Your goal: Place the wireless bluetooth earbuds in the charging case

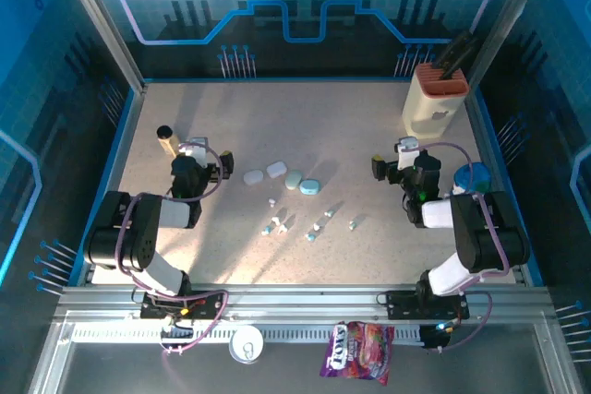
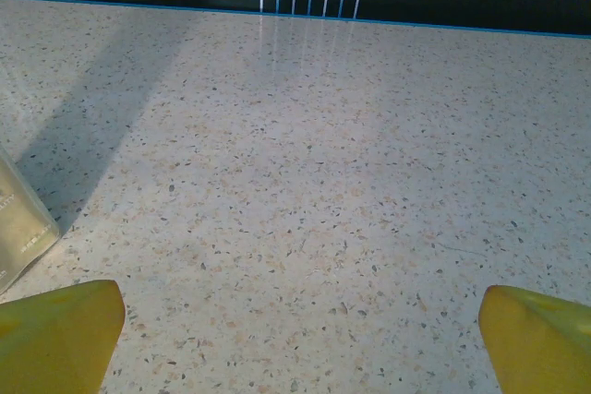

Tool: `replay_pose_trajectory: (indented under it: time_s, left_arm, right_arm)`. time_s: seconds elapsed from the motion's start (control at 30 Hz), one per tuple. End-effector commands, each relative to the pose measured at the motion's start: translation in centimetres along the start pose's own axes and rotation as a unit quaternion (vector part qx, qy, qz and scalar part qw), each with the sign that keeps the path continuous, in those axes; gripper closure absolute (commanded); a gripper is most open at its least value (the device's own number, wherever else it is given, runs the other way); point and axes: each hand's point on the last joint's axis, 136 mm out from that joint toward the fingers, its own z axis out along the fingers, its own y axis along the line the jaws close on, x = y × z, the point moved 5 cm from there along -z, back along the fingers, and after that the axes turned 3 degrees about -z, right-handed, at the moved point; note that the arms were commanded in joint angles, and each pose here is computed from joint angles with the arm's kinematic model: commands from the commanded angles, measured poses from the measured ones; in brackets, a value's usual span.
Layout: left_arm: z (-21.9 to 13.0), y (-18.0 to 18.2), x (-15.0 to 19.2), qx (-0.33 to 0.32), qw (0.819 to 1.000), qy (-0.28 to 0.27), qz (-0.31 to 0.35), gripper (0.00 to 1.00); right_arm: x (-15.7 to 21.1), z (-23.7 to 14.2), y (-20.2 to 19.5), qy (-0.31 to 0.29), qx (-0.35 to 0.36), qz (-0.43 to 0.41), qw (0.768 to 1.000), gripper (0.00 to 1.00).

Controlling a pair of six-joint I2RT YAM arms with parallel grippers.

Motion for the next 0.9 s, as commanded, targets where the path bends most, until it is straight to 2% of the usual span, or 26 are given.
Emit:
replay_pose_trajectory:
  time_s: [0.0, 0.87]
  left_arm:
    - [-0.46, 0.12, 0.02, 0.007, 1.000, -0.001, 0.010, 0.01]
    - [-0.44, 0.07, -0.02, 0.008, 1.000, -0.001, 0.010, 0.01]
  right_arm:
    - [-0.33, -0.32, 0.16, -0.005, 0.001, 0.005, 1.000, 0.00]
    - [-0.26, -0.29, -0.08, -0.002, 0.005, 0.009, 1.000, 0.00]
